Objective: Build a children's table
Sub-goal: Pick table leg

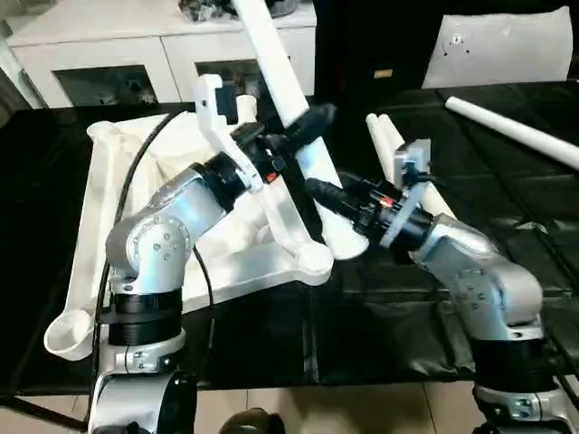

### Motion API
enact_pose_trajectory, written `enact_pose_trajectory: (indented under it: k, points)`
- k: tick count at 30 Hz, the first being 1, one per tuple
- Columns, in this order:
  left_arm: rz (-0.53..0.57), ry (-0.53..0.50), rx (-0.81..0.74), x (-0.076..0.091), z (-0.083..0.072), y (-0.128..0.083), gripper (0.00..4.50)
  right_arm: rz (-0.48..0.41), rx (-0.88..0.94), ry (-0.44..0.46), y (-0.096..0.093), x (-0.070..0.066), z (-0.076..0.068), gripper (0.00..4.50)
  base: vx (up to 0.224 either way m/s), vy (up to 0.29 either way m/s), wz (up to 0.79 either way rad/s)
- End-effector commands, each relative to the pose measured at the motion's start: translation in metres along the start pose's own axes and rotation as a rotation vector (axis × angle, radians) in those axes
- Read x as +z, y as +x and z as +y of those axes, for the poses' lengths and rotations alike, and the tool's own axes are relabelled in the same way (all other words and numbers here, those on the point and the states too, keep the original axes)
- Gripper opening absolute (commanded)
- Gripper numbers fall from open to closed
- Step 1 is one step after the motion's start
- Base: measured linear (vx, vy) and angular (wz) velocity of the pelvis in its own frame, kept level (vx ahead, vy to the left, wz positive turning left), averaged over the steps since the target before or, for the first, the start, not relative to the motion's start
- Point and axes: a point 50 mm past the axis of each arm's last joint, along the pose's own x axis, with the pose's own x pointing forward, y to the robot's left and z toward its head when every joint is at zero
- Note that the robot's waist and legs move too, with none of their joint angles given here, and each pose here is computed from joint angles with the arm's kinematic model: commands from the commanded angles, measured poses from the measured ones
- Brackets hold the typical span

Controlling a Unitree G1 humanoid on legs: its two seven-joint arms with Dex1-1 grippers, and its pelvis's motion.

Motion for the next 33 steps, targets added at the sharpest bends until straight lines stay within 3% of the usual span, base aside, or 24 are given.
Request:
enact_pose_trajectory:
  k: [1, 4, 7, 8, 11, 18, 33]
  points:
    - [-0.012, 0.027, 0.026, 0.001, 0.0, -0.002, 3.7, -0.028, 0.007, -0.063, 0.006, 0.007, 0.004, 1.86, 0.0, 0.0, 0.0]
    - [-0.022, 0.078, 0.062, 0.0, -0.001, -0.001, 3.21, -0.031, -0.013, -0.129, 0.01, 0.008, 0.004, 1.86, 0.0, 0.0, 0.0]
    - [-0.028, 0.107, 0.088, -0.002, -0.001, 0.001, 3.18, -0.032, -0.017, -0.172, 0.013, 0.008, 0.006, 1.86, 0.0, 0.0, 0.0]
    - [-0.037, 0.108, 0.105, -0.003, -0.001, 0.002, 2.86, -0.032, -0.015, -0.192, 0.015, 0.008, 0.007, 1.86, 0.0, 0.0, 0.0]
    - [-0.057, 0.101, 0.137, -0.004, -0.001, 0.003, 2.77, -0.036, -0.013, -0.206, 0.016, 0.007, 0.008, 1.86, 0.0, 0.0, 0.0]
    - [-0.149, -0.002, 0.206, 0.002, 0.003, 0.002, 2.11, -0.028, -0.035, -0.278, 0.019, 0.003, 0.006, 1.86, 0.0, 0.0, 0.0]
    - [-0.148, -0.017, 0.223, 0.001, 0.002, 0.001, 1.88, -0.034, -0.073, -0.332, 0.02, 0.002, 0.003, 1.86, 0.0, 0.0, 0.0]
